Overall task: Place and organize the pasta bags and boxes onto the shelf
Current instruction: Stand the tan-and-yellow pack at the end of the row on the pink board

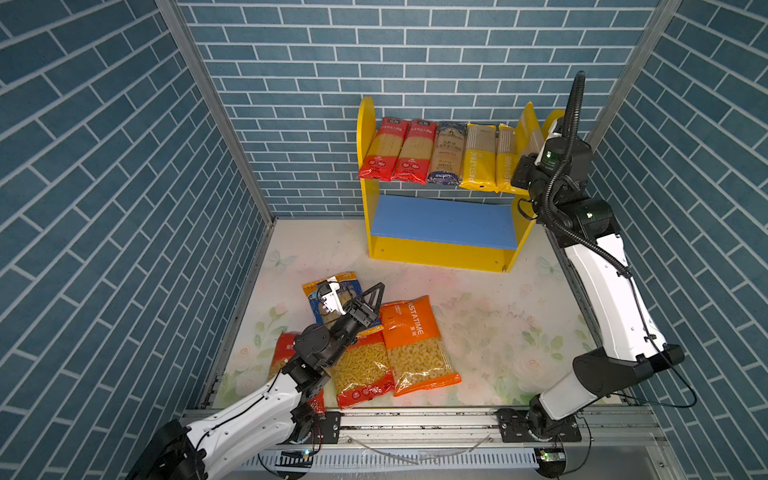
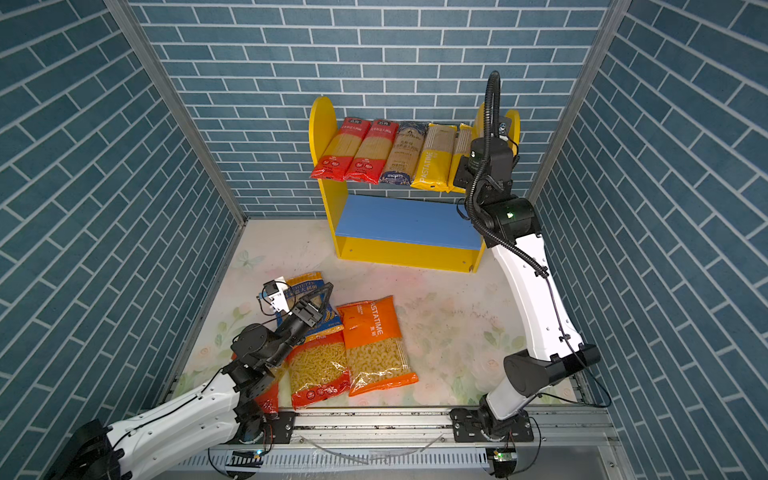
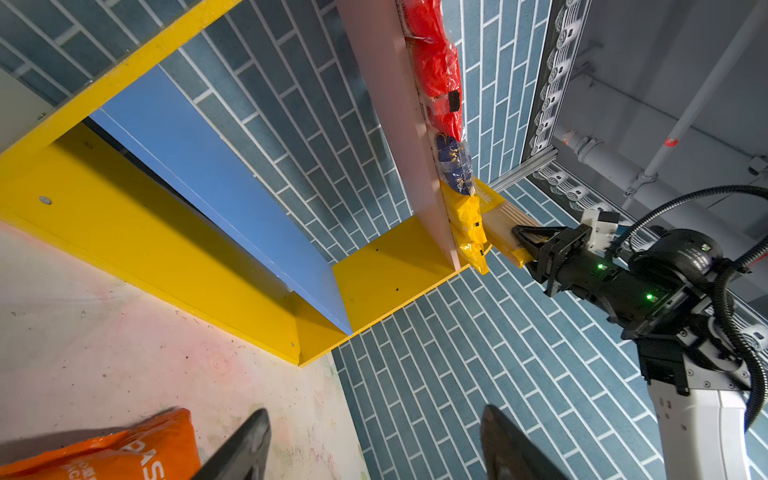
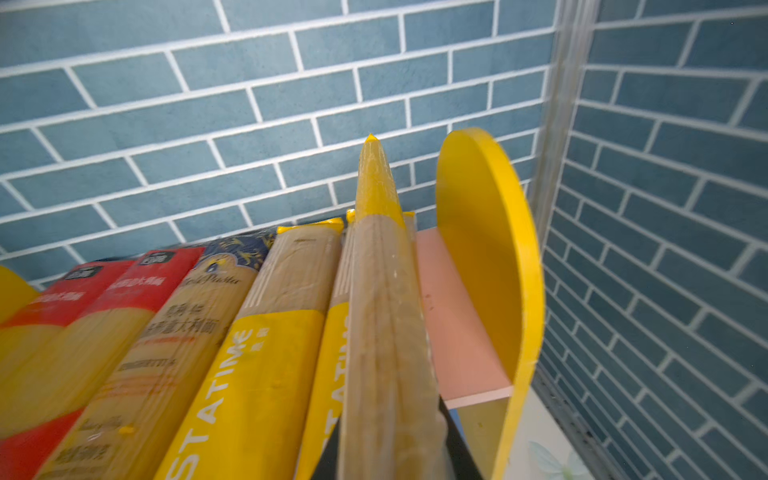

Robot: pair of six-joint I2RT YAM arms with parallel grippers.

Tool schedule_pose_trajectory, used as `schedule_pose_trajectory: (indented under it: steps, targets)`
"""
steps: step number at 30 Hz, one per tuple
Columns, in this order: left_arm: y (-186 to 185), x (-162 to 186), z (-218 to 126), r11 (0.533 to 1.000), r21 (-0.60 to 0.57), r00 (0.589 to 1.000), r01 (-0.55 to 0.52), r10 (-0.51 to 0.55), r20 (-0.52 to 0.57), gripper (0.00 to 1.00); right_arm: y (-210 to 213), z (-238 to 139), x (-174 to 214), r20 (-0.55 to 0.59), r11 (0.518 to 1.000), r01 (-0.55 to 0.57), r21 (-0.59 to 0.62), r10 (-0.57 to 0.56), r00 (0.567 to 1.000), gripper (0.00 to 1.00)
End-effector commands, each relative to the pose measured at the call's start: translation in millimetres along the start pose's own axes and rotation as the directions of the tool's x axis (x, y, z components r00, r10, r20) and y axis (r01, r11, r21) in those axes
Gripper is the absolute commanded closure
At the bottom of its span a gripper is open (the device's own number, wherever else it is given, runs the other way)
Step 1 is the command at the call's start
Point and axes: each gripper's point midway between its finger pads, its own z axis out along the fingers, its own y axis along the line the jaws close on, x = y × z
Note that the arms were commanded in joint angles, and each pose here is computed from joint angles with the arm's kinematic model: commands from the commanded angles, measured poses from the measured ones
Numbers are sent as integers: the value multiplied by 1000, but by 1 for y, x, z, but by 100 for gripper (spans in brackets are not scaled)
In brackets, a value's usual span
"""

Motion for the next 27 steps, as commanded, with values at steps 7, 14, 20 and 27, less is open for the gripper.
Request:
schedule_pose_trajectory:
  steps: [7, 14, 20, 27]
  targets:
    - [3, 3, 0, 1000, -5, 1000, -3, 2, -9, 20, -50, -6, -53, 144, 985, 3, 175, -29, 989, 100]
    - [5, 4, -1, 1000, -13, 1000, -3, 3, -15, 20, -62, 26, -10, 15, 985, -4, 172, 1, 1000, 100]
    - [7, 6, -1, 1000, -20, 1000, -3, 3, -19, 20, -43, 37, 32, -94, 988, -150, 29, 153, 984, 100]
    - [10, 7, -1, 1000, -27, 1000, -3, 3, -23, 20, -7, 40, 68, -221, 907, -403, -122, 371, 902, 100]
